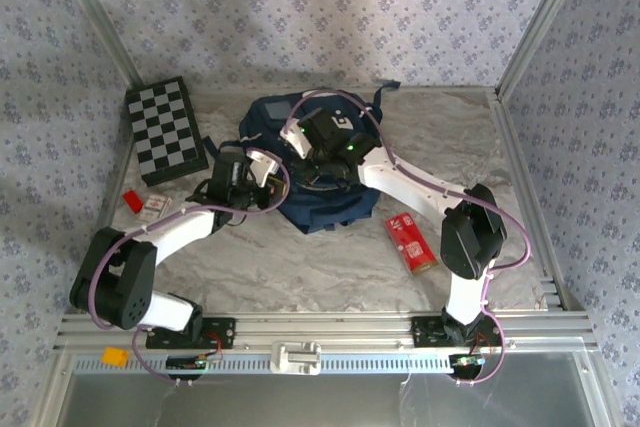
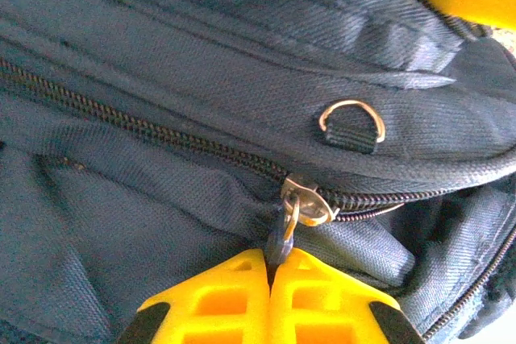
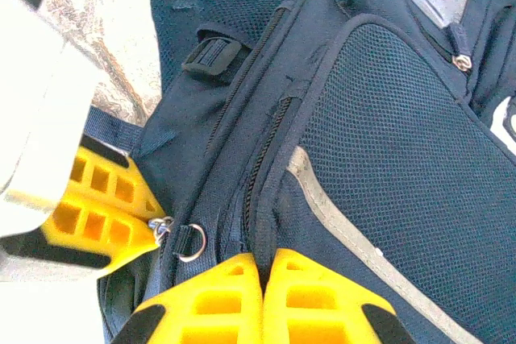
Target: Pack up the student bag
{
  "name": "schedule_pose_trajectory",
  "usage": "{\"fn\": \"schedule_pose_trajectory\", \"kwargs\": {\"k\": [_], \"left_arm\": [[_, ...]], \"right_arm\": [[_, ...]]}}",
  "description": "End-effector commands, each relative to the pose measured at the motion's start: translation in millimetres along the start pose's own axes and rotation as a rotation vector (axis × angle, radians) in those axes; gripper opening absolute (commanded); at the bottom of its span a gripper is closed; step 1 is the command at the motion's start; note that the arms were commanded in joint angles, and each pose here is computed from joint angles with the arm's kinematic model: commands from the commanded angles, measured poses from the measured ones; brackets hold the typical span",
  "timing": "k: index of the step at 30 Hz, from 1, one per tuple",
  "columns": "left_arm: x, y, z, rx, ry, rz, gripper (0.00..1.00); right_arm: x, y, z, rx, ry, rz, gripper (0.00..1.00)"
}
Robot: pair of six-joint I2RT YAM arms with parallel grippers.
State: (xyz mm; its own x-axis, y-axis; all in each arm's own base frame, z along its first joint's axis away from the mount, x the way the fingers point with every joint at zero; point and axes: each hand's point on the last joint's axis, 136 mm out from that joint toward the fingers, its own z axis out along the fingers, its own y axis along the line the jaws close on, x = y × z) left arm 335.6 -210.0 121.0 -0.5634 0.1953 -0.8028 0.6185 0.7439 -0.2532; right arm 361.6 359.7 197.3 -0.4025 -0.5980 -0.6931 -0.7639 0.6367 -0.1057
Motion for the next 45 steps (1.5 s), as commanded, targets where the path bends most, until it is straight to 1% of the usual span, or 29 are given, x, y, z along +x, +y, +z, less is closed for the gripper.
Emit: {"fn": "schedule_pose_trajectory", "kwargs": {"k": [1, 4, 6, 8, 9, 11, 12, 13, 14, 15, 17, 18, 19, 20, 21, 23, 24, 26, 28, 30, 32, 34, 35, 36, 38, 40, 42, 45], "left_arm": [[-22, 35, -8, -0.112, -0.064, -0.032, 0.0], [-26, 22, -8, -0.071, -0.066, 0.007, 0.0], [-28, 19, -5, -0.054, -0.071, 0.0, 0.0], [-30, 22, -3, -0.058, -0.077, -0.029, 0.0], [-29, 21, -1, -0.054, -0.077, -0.035, 0.0], [-26, 22, 1, -0.052, -0.067, -0.046, 0.0], [-24, 22, 3, -0.053, -0.056, -0.05, 0.0], [-21, 23, 3, -0.054, -0.047, -0.054, 0.0], [-20, 24, 4, -0.058, -0.043, -0.056, 0.0], [-18, 25, 4, -0.063, -0.04, -0.061, 0.0], [-14, 25, 6, -0.061, -0.026, -0.077, 0.0], [-12, 25, 6, -0.061, -0.02, -0.08, 0.0], [-11, 24, 7, -0.059, -0.018, -0.083, 0.0], [-11, 24, 8, -0.058, -0.018, -0.084, 0.0], [-10, 24, 8, -0.056, -0.017, -0.085, 0.0], [-10, 22, 10, -0.05, -0.014, -0.086, 0.0], [-11, 22, 10, -0.05, -0.013, -0.084, 0.0], [-12, 20, 11, -0.045, -0.012, -0.08, 0.0], [-13, 19, 10, -0.043, -0.013, -0.076, 0.0], [-14, 19, 9, -0.042, -0.017, -0.075, 0.0], [-14, 17, 10, -0.034, -0.015, -0.073, 0.0], [-14, 16, 11, -0.031, -0.012, -0.068, 0.0], [-14, 16, 11, -0.031, -0.012, -0.064, 0.0], [-14, 16, 11, -0.03, -0.011, -0.064, 0.0], [-14, 16, 12, -0.03, -0.005, -0.061, 0.0], [-14, 16, 13, -0.033, 0.002, -0.057, 0.0], [-14, 15, 12, -0.033, 0.004, -0.053, 0.0], [-12, 18, 12, -0.048, 0.013, -0.045, 0.0]], "right_arm": [[2, 14, -8, -0.039, 0.017, -0.047, 0.0], [-3, 17, -6, -0.064, 0.012, -0.035, 0.0], [-3, 17, -6, -0.07, 0.007, -0.007, 0.0], [0, 13, -9, -0.075, 0.016, 0.072, 0.01], [0, 10, -12, -0.077, 0.012, 0.108, 0.07], [5, 14, -23, -0.09, 0.012, 0.173, 0.39], [8, 14, -29, -0.081, 0.013, 0.215, 0.45], [11, 13, -37, -0.077, 0.012, 0.283, 0.5], [18, 13, -43, -0.079, 0.018, 0.361, 0.57], [23, 12, -49, -0.076, 0.028, 0.434, 0.59], [46, 6, -63, -0.022, 0.083, 0.661, 0.61], [58, 5, -66, -0.007, 0.103, 0.764, 0.64], [70, 7, -67, -0.006, 0.12, 0.899, 0.67], [86, 10, -65, 0.001, 0.15, 1.008, 0.68], [98, 13, -63, 0.013, 0.17, 1.088, 0.69], [114, 19, -52, 0.012, 0.168, 1.23, 0.69], [115, 19, -48, 0.013, 0.16, 1.273, 0.69], [118, 15, -44, 0.071, 0.149, 1.349, 0.71], [120, 7, -41, 0.143, 0.141, 1.409, 0.78], [125, 4, -34, 0.164, 0.142, 1.477, 0.82], [127, -2, -29, 0.214, 0.106, 1.537, 0.87], [125, -5, -26, 0.257, 0.092, 1.551, 0.95], [131, -4, -20, 0.279, 0.115, 1.558, 0.98], [126, -6, -17, 0.291, 0.119, 1.572, 0.98], [139, -5, -6, 0.342, 0.16, 1.605, 0.98], [141, 1, 6, 0.34, 0.167, 1.593, 0.95], [146, 5, 13, 0.375, 0.196, 1.567, 0.9], [163, 8, 22, 0.413, 0.258, 1.546, 0.75]]}}
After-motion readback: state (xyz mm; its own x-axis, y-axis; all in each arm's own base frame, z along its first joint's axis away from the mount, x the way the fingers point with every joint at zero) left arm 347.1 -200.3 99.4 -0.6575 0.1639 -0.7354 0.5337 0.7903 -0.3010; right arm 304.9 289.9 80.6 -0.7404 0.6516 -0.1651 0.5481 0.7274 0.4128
